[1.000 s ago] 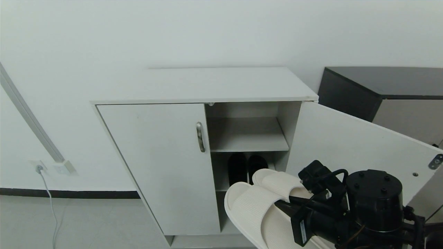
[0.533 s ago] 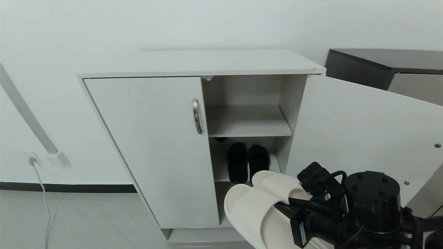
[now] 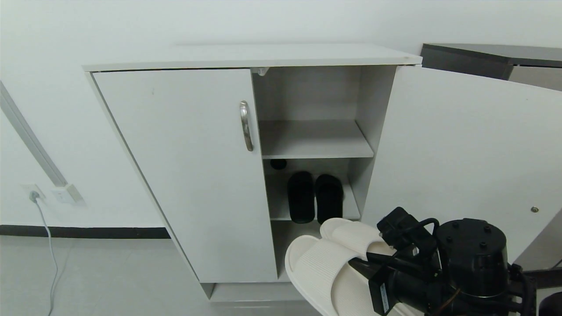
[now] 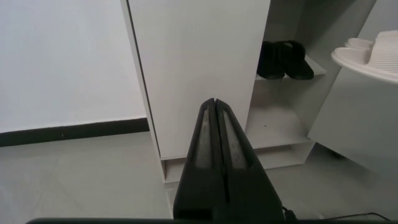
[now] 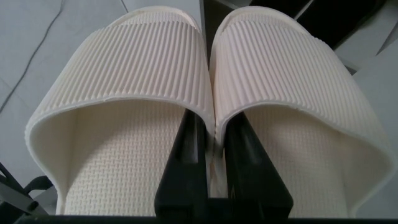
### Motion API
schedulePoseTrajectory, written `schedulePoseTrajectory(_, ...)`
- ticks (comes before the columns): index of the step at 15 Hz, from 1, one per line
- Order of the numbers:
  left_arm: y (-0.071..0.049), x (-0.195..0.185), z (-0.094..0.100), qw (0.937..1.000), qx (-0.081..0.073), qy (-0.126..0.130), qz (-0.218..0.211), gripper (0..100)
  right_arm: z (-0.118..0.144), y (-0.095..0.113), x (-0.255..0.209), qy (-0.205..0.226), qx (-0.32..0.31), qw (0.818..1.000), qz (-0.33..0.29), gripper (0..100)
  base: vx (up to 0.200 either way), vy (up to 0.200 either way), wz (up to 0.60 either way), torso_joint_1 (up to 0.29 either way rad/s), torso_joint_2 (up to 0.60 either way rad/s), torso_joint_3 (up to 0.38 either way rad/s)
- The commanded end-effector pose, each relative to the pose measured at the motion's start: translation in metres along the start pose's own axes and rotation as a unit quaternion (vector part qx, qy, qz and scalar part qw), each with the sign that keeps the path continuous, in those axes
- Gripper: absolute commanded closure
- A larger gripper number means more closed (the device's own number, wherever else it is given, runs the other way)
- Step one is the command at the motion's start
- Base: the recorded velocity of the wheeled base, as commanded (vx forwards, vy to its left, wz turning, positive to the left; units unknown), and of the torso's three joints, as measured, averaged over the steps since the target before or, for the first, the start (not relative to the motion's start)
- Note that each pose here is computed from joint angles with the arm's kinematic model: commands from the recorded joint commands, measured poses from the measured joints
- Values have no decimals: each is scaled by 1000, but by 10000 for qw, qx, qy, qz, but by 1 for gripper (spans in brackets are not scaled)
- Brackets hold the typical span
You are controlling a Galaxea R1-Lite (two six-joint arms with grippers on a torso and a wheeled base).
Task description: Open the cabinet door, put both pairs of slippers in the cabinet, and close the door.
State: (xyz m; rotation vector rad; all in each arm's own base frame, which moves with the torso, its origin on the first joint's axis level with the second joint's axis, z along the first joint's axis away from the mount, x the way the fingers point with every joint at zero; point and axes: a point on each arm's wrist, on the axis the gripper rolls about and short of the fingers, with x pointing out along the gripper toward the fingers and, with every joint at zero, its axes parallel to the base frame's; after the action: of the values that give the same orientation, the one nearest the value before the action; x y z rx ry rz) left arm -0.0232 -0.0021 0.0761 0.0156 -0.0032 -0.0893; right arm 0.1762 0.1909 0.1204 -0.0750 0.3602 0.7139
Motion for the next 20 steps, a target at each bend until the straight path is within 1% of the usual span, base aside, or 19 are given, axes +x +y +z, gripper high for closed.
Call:
schedulePoseTrajectory(1, 0, 0, 0, 10000, -1, 5, 2, 100, 1, 0, 0, -14, 0, 10000, 4, 100, 0, 0, 0, 0, 0, 0)
schedulePoseTrajectory(4, 0, 0, 0, 10000, -1, 5, 2, 100, -1, 0, 0, 15, -52, 10000, -7, 100, 0, 0, 0, 0, 0, 0)
schedulePoseTrajectory(6, 0, 0, 0, 10000, 14, 5, 2, 100, -1, 10, 13, 33, -216, 9998, -2, 100, 0, 0, 0, 0, 0, 0)
schedulePoseTrajectory(7, 0, 0, 0, 10000, 13, 13, 2, 100, 3, 19, 24, -38, -190, 9995, -253, 100, 0, 0, 0, 0, 0, 0)
schedulePoseTrajectory(9, 0, 0, 0, 10000, 21, 13, -6, 100, 10, 44, 53, -188, 237, 9962, -818, 100, 0, 0, 0, 0, 0, 0)
schedulePoseTrajectory(10, 0, 0, 0, 10000, 22, 5, -6, 100, 15, 57, 81, -150, 477, 9876, -1487, 100, 0, 0, 0, 0, 0, 0)
schedulePoseTrajectory(11, 0, 0, 0, 10000, 22, 5, -6, 100, 18, 61, 99, -90, 569, 9792, -1945, 100, 0, 0, 0, 0, 0, 0)
schedulePoseTrajectory(12, 0, 0, 0, 10000, 21, 13, -6, 100, 26, 62, 114, -176, 798, 9710, -2247, 100, 0, 0, 0, 0, 0, 0)
schedulePoseTrajectory(13, 0, 0, 0, 10000, 22, 5, -6, 100, 36, 57, 122, -203, 887, 9648, -2466, 100, 0, 0, 0, 0, 0, 0)
schedulePoseTrajectory(14, 0, 0, 0, 10000, 21, 13, -6, 100, 48, 46, 124, -124, 886, 9567, -2771, 100, 0, 0, 0, 0, 0, 0)
schedulePoseTrajectory(16, 0, 0, 0, 10000, 14, 5, -6, 100, 75, 34, 125, -320, 1064, 9455, -3060, 100, 0, 0, 0, 0, 0, 0)
schedulePoseTrajectory(17, 0, 0, 0, 10000, 13, 13, -6, 100, 84, 35, 122, -401, 1028, 9424, -3159, 100, 0, 0, 0, 0, 0, 0)
schedulePoseTrajectory(19, 0, 0, 0, 10000, 14, 5, -6, 100, 96, 37, 116, -492, 912, 9432, -3156, 100, 0, 0, 0, 0, 0, 0)
schedulePoseTrajectory(20, 0, 0, 0, 10000, 13, 13, -6, 100, 110, 38, 113, -639, 860, 9437, -3129, 100, 0, 0, 0, 0, 0, 0)
